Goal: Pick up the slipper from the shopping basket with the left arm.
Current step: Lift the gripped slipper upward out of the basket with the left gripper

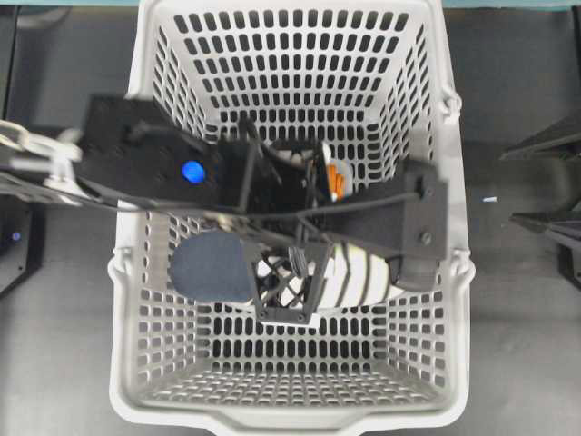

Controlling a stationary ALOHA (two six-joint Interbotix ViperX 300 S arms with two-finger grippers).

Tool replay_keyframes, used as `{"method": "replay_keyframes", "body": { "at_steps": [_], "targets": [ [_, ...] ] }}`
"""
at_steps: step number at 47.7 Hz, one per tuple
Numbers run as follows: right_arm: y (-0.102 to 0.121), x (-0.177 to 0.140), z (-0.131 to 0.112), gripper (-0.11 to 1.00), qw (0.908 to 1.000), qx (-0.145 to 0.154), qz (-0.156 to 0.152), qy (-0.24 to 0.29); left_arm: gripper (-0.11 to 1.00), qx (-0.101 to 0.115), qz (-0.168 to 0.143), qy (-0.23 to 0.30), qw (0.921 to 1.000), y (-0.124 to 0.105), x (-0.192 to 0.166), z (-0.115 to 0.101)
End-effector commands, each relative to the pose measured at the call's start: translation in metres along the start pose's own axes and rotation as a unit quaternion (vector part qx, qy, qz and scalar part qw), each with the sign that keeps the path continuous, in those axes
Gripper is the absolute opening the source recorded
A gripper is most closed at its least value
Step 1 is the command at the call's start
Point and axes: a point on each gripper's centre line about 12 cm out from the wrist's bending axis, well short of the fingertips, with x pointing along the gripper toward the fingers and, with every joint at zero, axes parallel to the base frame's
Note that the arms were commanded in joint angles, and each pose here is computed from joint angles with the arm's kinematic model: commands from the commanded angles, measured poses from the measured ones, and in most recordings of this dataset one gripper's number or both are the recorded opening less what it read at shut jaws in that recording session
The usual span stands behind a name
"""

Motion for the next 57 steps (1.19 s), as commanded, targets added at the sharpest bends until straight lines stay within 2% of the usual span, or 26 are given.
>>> {"method": "replay_keyframes", "body": {
  "at_steps": [1,10,23,57],
  "targets": [
    [0.0,0.001,0.004,0.79,1.0,0.001,0.0,-0.004,0.06,-0.002,0.001,-0.03,0.9996,0.003,-0.035,0.011],
    [0.0,0.001,0.004,0.79,1.0,0.002,0.0,-0.005,0.06,-0.001,0.003,-0.008,1.0,0.004,-0.032,0.011],
    [0.0,0.001,0.004,0.79,1.0,0.002,0.0,-0.005,0.06,0.018,0.003,0.004,0.9998,0.003,-0.023,0.007],
    [0.0,0.001,0.004,0.79,1.0,0.002,0.0,-0.004,0.06,0.018,0.004,0.018,0.9997,0.004,-0.024,0.004]
  ]
}}
